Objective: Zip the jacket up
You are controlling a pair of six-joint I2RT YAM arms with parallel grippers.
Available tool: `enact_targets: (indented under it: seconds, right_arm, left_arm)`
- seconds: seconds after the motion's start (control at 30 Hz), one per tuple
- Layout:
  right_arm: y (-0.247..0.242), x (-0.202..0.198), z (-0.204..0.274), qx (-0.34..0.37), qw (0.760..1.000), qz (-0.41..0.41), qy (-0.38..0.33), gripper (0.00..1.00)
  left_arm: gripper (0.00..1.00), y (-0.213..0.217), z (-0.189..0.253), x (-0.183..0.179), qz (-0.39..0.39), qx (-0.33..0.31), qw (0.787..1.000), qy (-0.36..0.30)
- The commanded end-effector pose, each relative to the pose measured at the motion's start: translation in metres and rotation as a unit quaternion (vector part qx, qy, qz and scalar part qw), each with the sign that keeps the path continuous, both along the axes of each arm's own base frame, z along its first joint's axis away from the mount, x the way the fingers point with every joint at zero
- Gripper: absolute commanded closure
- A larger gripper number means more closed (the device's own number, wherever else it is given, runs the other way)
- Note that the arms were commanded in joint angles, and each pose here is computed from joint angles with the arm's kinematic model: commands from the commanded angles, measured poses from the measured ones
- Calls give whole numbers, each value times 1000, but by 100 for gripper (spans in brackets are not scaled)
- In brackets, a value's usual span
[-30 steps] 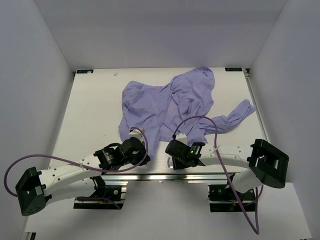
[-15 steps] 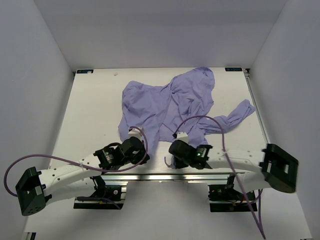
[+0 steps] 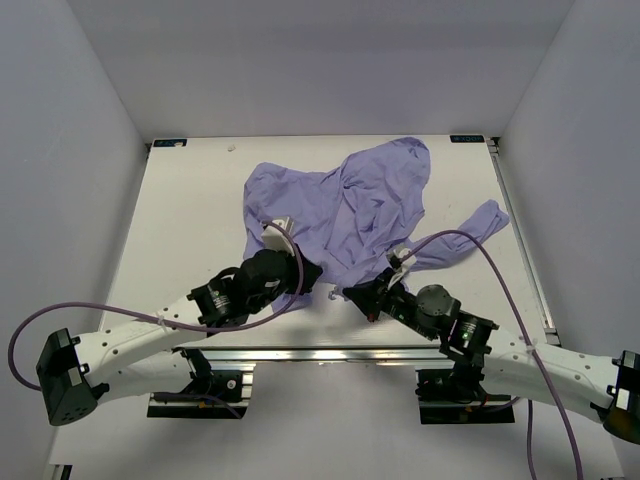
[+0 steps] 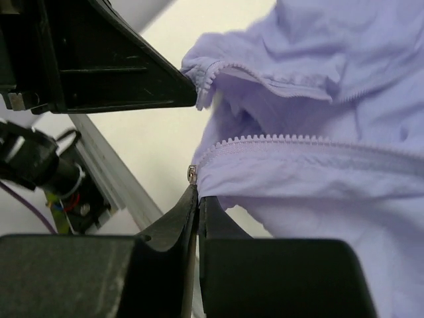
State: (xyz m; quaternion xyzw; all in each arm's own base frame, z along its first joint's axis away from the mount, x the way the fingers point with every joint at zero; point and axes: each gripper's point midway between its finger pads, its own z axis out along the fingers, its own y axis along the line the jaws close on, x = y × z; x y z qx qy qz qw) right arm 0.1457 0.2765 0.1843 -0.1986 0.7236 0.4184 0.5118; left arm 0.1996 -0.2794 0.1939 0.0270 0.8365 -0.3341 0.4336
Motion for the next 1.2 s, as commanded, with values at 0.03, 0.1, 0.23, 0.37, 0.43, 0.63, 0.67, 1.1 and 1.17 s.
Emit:
enact_targets:
  seconds: [0.03, 0.1, 0.23, 0.37, 0.43, 0.63, 0.67, 1.1, 1.17]
  right_arm:
    - [3, 12, 50, 64, 995, -8, -79, 100]
    - [4, 15, 56, 78, 994, -13, -80, 100]
    - [9, 18, 64, 109, 990, -12, -88, 100]
    - [9, 29, 69, 121, 988, -16, -92, 100]
    - [9, 33, 67, 126, 988, -9, -83, 100]
    - [4, 42, 65, 130, 989, -2, -74, 100]
    - [4, 42, 67, 132, 988, 0, -76, 100]
    - [9, 34, 64, 127, 989, 36, -68, 100]
    - [8, 35, 64, 127, 989, 35, -66, 100]
  left_arm:
    - [100, -10, 54, 16, 12, -54, 996, -75]
    - [100, -12, 57, 17, 12, -67, 994, -82]
    - [100, -15, 59, 16, 10, -89, 993, -82]
    - [100, -13, 62, 15, 13, -108, 990, -89]
    - [100, -9, 60, 15, 16, -109, 990, -93]
    - [100, -2, 50, 17, 34, -91, 992, -86]
    - [100, -2, 50, 17, 34, -93, 991, -85]
    - [100, -4, 43, 19, 35, -82, 993, -80]
    - [100, -4, 42, 18, 33, -80, 993, -79]
